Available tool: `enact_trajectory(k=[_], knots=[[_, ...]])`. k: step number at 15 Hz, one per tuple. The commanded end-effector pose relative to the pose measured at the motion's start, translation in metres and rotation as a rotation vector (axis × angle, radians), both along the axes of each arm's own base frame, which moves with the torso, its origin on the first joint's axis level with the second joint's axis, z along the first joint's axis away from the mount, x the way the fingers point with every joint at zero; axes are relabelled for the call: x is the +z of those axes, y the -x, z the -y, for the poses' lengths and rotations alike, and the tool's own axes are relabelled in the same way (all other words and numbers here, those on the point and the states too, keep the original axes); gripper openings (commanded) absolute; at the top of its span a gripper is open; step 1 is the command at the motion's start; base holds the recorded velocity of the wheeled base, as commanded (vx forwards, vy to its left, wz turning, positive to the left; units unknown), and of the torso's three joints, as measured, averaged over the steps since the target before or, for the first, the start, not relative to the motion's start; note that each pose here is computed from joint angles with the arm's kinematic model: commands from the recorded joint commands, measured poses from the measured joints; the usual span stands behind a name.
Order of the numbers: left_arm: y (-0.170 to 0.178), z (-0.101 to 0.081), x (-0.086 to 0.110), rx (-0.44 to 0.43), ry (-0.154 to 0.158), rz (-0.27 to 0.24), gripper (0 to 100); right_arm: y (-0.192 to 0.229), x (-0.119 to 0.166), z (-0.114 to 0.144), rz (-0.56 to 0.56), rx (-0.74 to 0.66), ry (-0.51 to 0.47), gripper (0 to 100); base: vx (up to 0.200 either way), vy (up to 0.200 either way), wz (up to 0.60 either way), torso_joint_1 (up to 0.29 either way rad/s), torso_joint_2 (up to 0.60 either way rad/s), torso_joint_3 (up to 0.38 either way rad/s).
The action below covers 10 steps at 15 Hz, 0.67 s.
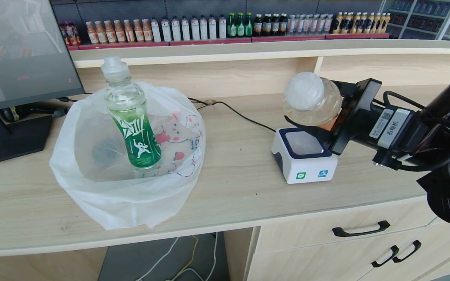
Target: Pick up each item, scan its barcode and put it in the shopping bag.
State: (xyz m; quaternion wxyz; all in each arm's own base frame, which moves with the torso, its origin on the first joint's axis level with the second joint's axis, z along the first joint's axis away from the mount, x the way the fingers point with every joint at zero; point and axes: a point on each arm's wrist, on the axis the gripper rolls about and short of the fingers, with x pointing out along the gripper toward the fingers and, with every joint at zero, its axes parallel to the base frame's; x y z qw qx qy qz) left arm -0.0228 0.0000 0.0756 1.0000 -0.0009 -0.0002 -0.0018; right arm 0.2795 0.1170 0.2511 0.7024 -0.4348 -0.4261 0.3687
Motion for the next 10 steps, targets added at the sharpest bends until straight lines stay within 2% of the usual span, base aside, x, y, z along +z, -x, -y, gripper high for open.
enact_trajectory(k=[1, 6, 10], knots=[[0.000, 0.000, 0.000, 0.001, 0.001, 0.001, 100, -0.001, -0.001, -0.001, -0.001, 0.004, 0.003, 0, 0.000, 0.000, 0.00, 0.000, 0.00, 0.000], [0.000, 0.000, 0.000, 0.001, 0.001, 0.001, 100, -0.002, -0.006, -0.003, -0.012, 0.011, 0.012, 0, 0.000, 0.000, 0.00, 0.000, 0.00, 0.000], [0.000, 0.000, 0.000, 0.001, 0.001, 0.001, 100, -0.001, -0.012, -0.016, -0.013, 0.047, 0.027, 0, 0.000, 0.000, 0.00, 0.000, 0.00, 0.000]])
